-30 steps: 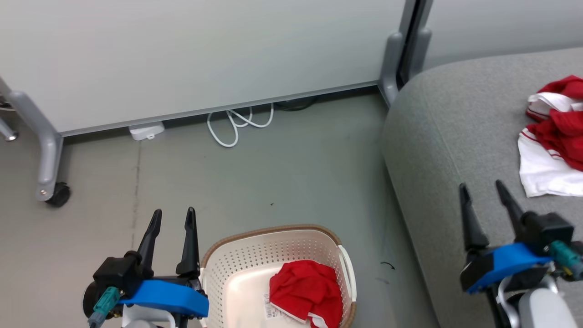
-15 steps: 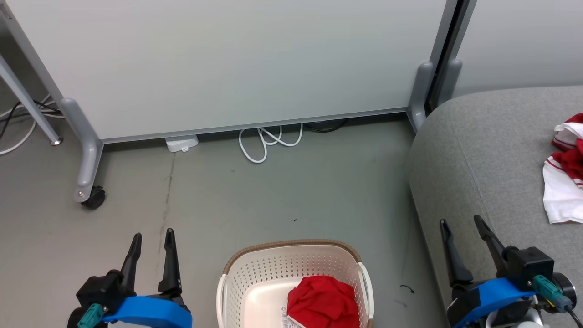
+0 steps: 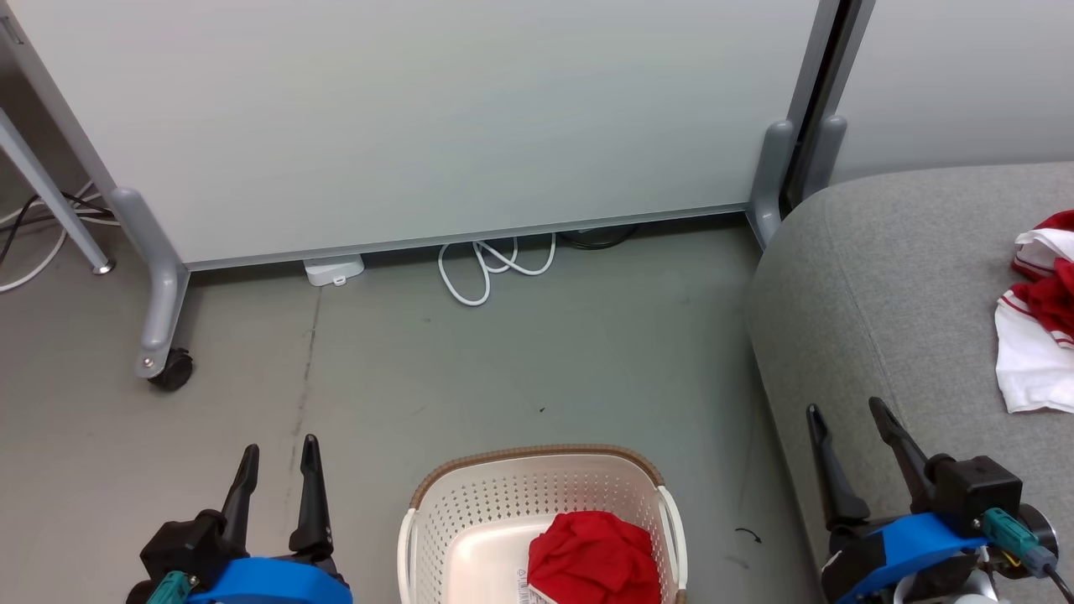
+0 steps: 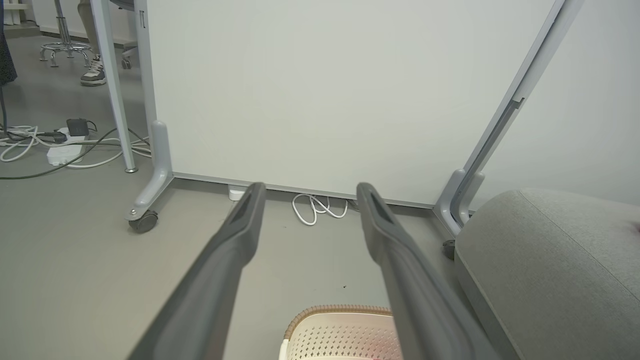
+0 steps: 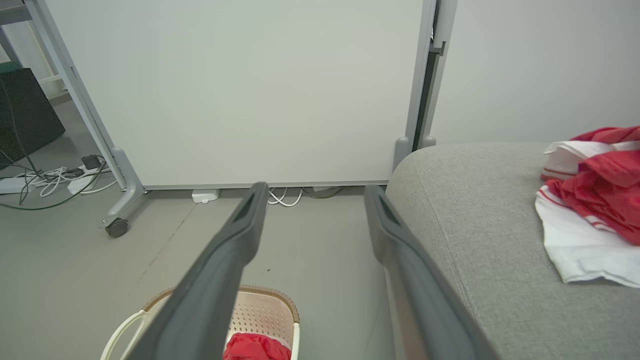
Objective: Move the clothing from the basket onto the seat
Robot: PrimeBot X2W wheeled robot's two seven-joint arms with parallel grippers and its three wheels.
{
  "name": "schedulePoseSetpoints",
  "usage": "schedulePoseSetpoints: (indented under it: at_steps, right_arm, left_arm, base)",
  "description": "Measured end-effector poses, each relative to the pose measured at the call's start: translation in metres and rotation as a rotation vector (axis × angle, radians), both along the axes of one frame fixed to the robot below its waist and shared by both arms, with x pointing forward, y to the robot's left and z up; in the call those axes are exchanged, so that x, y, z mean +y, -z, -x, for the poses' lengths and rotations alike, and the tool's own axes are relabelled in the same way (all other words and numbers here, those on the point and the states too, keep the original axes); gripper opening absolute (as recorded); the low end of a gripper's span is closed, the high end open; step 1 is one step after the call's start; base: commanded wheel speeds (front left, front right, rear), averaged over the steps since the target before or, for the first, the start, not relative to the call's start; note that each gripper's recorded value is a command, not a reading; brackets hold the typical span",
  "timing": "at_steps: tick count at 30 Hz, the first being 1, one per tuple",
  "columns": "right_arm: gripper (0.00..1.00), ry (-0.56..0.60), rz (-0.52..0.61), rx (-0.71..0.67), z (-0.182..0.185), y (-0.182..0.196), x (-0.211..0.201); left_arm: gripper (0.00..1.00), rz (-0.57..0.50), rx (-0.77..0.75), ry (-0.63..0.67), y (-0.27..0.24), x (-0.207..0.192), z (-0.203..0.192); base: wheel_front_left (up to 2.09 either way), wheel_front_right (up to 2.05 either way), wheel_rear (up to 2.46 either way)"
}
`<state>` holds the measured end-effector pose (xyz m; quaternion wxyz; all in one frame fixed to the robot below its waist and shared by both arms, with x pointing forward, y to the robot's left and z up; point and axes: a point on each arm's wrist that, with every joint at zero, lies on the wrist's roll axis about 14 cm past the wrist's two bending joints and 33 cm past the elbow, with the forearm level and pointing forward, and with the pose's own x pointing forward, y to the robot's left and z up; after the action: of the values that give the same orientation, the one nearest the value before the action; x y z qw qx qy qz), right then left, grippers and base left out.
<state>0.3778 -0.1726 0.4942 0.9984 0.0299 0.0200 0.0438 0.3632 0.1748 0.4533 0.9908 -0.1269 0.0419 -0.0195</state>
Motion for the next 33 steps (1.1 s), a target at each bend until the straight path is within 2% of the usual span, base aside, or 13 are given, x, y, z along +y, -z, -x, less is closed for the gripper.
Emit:
schedulePoseSetpoints:
  at_steps: [20,27,33]
  right_arm:
    - [1.0,0.008,-0.004,0.022,-0.004,0.007,-0.003]
    - [1.0,0.0,-0.002,0.024,-0.014,0.008,0.0]
    - [1.0,0.001,-0.01,0.025,-0.023,0.014,-0.001]
  left_arm:
    - [1.0,0.003,0.033,0.035,0.011,-0.012,-0.007]
    - [1.0,0.003,0.083,0.116,0.029,-0.038,-0.027]
    - [1.0,-0.007,0.195,0.239,0.069,-0.073,-0.045]
  base:
    - [0.0,0.0,0.0]
    - [0.0,0.0,0.0]
    - [0.0,0.0,0.0]
